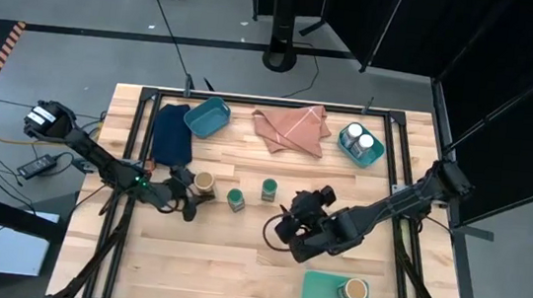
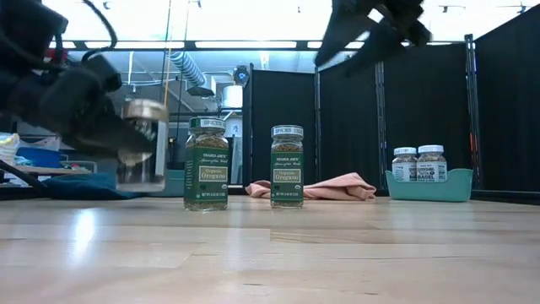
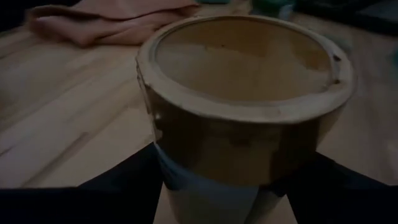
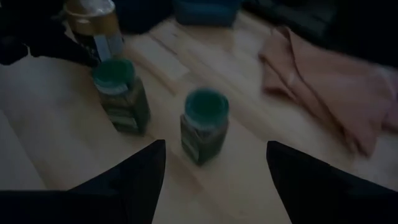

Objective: Sort spices by type
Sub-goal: Put the gold seasoning bottle into the light green bin

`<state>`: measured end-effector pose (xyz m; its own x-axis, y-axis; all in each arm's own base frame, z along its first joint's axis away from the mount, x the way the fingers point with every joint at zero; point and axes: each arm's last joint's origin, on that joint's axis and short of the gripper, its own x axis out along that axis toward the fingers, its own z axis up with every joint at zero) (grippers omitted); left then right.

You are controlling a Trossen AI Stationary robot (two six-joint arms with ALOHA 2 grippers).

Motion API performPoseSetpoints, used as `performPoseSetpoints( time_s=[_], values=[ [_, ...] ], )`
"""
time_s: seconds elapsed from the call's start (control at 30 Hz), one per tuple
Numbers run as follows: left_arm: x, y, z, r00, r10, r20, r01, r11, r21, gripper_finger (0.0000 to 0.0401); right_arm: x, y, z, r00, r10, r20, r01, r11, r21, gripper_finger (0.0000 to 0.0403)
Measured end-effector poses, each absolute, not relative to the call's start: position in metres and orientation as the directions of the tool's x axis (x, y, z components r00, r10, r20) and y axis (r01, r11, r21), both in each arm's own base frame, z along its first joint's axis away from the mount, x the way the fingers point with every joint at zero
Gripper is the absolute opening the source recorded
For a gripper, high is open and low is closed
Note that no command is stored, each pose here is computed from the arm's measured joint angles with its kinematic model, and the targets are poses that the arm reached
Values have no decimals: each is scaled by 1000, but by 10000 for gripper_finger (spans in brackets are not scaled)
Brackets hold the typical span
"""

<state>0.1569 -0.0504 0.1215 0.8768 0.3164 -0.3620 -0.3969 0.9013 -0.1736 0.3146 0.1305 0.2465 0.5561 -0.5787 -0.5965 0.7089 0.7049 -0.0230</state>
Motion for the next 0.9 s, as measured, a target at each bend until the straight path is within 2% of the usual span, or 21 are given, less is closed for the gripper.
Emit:
performPoseSetpoints(
  time_s=[0.17, 0.3, 0.5, 0.63, 0.9],
  values=[
    [169, -57, 137, 908, 248, -339, -324, 927, -189, 271, 332, 119, 270, 591, -573, -568, 623, 772, -131, 286],
    [178, -63, 150, 928, 200, -314, -268, 944, -190, 272, 347, 104, 297, 633, -513, -580, 499, 843, -201, 286],
    [194, -65, 170, 933, 109, -343, -181, 966, -186, 272, 362, 75, 351, 741, -273, -614, 256, 960, -118, 286],
    [206, -61, 183, 913, 65, -403, -138, 978, -155, 272, 365, 61, 376, 789, -126, -601, 137, 990, -28, 286],
    [225, -48, 217, 914, 49, -402, -118, 982, -148, 273, 362, 50, 403, 814, -75, -576, 63, 997, -41, 286]
  ],
)
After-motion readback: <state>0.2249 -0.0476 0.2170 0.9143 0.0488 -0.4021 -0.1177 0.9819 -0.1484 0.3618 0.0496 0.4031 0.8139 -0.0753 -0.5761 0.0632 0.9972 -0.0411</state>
